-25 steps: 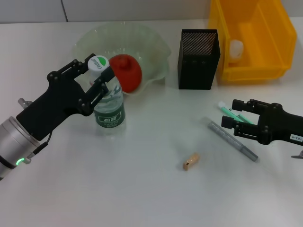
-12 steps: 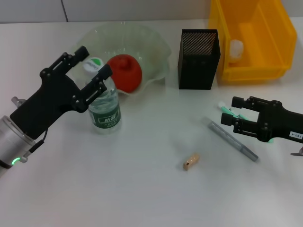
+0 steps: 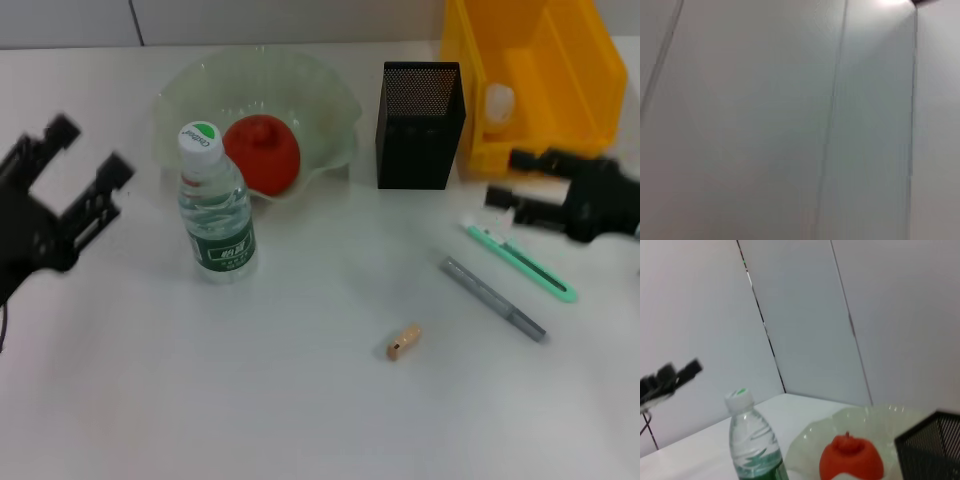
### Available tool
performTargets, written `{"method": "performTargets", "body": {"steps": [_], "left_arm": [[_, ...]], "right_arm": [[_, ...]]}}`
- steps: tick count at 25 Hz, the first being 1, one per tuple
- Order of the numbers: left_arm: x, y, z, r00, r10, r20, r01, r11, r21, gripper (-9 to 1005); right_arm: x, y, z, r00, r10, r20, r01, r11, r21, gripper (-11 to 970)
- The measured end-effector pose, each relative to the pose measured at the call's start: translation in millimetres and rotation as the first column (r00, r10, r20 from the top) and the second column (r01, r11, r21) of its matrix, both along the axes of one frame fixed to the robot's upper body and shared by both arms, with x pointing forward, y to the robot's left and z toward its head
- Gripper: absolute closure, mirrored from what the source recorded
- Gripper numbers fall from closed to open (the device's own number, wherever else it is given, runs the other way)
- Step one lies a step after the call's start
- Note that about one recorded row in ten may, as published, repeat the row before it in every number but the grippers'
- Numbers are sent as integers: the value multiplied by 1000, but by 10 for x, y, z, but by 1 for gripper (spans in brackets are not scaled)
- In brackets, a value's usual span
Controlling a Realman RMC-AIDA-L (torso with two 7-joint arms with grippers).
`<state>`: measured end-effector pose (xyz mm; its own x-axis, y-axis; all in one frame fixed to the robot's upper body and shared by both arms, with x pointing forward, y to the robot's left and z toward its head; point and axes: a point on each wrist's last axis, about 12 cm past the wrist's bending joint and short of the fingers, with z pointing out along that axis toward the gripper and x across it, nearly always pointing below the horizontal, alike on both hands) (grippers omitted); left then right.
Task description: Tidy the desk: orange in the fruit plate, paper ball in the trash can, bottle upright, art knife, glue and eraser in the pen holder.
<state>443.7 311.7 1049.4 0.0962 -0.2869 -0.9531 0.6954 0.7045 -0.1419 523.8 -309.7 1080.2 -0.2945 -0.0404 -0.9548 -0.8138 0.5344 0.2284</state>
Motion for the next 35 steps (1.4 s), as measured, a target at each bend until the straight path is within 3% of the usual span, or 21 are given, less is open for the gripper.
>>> {"method": "performTargets", "body": {"steps": [1, 2, 4, 6, 7, 10, 11, 12, 14, 18, 21, 26, 35], "left_arm": [[-60, 80, -19, 993, -97, -65, 100, 994, 46, 234], [-60, 80, -19, 993, -97, -65, 100, 994, 46, 234], [-99, 121, -20, 973, -198, -121, 209, 974, 84, 236], [-130, 124, -13, 925, -321, -203, 347, 932, 106, 237], [-130, 124, -13, 925, -321, -203, 347, 932, 106, 237], [-120, 95, -2, 888, -381, -258, 415, 905, 91, 239], [-100, 59, 23, 849, -438, -296, 481, 872, 90, 239], [-100, 59, 23, 849, -438, -296, 481, 872, 90, 239], [-94, 50, 27, 835, -453, -313, 501, 860, 92, 239], [-72, 36, 0, 826, -447, -342, 507, 855, 107, 239], [-59, 23, -20, 831, -435, -346, 499, 859, 118, 239], [39, -40, -46, 835, -414, -362, 487, 863, 136, 239], [72, -65, -45, 837, -412, -361, 485, 864, 139, 239]], "right_arm": [[105, -65, 215, 1000, 11, 9, -11, 1000, -17, 249], [105, -65, 215, 1000, 11, 9, -11, 1000, -17, 249], [216, -81, 427, 999, 36, -9, -36, 998, -52, 249], [394, 24, 756, 987, 117, -114, -138, 972, -193, 249], [394, 24, 756, 987, 117, -114, -138, 972, -193, 249], [484, 184, 1022, 958, 163, -235, -240, 906, -349, 248], [514, 256, 1169, 946, 166, -278, -277, 860, -429, 248], [514, 256, 1169, 946, 166, -278, -277, 860, -429, 248], [554, 348, 1252, 938, 143, -316, -296, 805, -514, 248], [673, 514, 1192, 933, 11, -359, -267, 688, -675, 249], [773, 661, 997, 933, -88, -350, -229, 607, -761, 248], [839, 830, 735, 921, -148, -361, -220, 568, -793, 249], [885, 950, 569, 921, -175, -348, -193, 571, -798, 251]]}}
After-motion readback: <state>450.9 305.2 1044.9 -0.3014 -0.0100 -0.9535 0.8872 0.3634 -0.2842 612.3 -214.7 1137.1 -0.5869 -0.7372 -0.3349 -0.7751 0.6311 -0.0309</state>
